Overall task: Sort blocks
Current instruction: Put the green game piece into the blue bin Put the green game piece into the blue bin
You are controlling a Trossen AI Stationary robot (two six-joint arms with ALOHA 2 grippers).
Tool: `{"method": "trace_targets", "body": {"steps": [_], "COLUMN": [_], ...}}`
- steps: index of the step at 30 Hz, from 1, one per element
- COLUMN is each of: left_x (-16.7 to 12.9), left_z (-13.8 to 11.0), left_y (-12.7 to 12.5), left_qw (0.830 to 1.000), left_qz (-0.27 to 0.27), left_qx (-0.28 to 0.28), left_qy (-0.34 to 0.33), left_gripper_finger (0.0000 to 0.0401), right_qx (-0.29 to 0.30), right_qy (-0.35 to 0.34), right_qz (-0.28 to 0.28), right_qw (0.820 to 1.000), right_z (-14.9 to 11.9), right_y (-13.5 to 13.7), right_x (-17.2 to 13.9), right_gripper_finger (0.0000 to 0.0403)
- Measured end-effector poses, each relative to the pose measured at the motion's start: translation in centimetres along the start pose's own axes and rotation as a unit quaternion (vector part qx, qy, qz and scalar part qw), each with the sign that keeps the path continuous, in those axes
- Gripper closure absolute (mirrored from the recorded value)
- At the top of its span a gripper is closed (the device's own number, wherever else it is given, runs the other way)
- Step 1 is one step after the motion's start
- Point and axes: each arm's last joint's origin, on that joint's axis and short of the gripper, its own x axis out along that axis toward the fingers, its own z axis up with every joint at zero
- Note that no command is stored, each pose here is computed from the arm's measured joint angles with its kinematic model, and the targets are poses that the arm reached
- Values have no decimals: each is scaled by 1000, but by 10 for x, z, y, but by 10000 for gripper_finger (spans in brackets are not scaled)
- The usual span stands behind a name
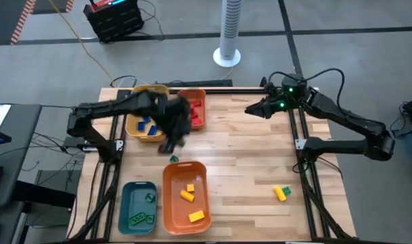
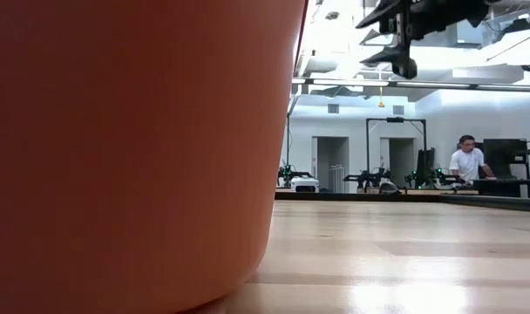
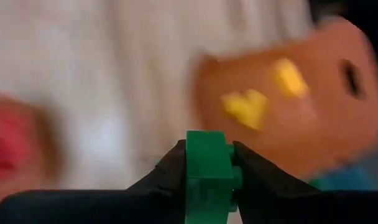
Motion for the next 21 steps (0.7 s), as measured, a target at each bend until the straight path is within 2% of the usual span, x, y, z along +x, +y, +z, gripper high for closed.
{"method": "trace_targets", "body": {"steps": [4,10,15,21], "left_x": [12,23,26,46], "left_z": [-16,-63,-106,-142], "left_y": [-34,-77,-113,-151], "left_qw": [998,986,971,948], "left_qz": [-35,-49,-30,-44], "left_qx": [-45,-154,-236,-304], "left_qy": [24,26,32,84], "left_gripper_finger": [313,313,313,313], "right_qx": [-9,-34,-39,-36], "right_qy": [14,34,37,46], "right_qz": [-1,7,6,-5], "right_qw": [1000,999,999,998], "right_z": [-1,-5,-6,-7], "right_y": [-7,-5,-5,-8], "right_x": [8,16,16,15], "right_gripper_finger": [117,117,117,117]}}
